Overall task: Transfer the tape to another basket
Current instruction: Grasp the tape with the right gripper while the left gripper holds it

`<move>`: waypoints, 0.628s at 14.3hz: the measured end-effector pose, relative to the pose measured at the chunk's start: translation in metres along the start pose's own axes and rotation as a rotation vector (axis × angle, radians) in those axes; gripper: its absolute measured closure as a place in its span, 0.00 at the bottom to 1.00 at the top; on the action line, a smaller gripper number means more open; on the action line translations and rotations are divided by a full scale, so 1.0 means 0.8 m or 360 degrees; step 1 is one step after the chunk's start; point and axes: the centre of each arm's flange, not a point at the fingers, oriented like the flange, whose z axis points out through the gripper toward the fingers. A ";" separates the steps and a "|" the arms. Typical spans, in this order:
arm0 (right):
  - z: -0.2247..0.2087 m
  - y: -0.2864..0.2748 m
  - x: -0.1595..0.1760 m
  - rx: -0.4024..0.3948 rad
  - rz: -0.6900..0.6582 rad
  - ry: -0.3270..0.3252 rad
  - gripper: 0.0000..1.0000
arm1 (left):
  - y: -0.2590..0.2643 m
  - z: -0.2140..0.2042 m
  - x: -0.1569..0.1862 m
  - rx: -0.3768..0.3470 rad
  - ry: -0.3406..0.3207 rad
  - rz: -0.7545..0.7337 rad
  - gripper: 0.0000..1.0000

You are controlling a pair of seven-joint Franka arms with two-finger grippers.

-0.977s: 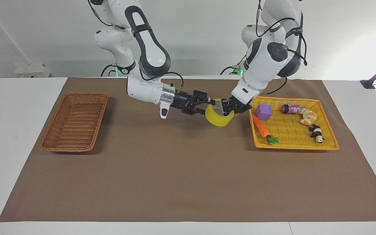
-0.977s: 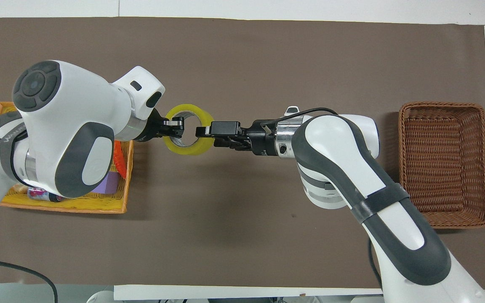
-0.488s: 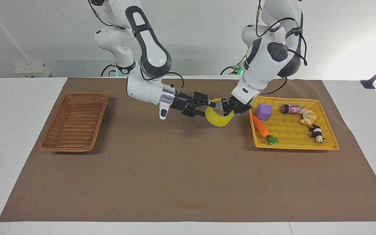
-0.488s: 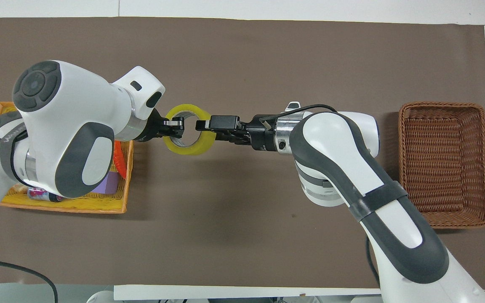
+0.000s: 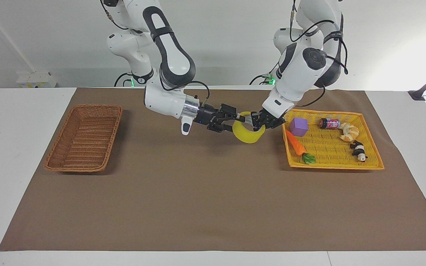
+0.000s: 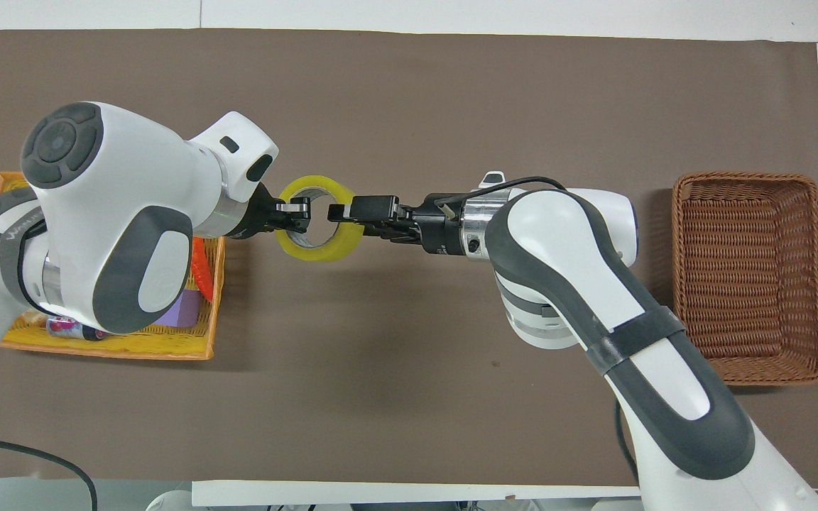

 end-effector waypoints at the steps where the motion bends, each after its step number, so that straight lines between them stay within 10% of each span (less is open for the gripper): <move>1: 0.000 0.000 0.000 0.0000 -0.0001 0.0000 0.35 | 0.000 0.000 0.000 0.0000 0.0000 0.0000 0.78; 9: 0.000 0.001 0.001 -0.0001 -0.0012 0.0000 0.44 | -0.001 0.000 0.001 -0.0001 0.0000 -0.0004 0.78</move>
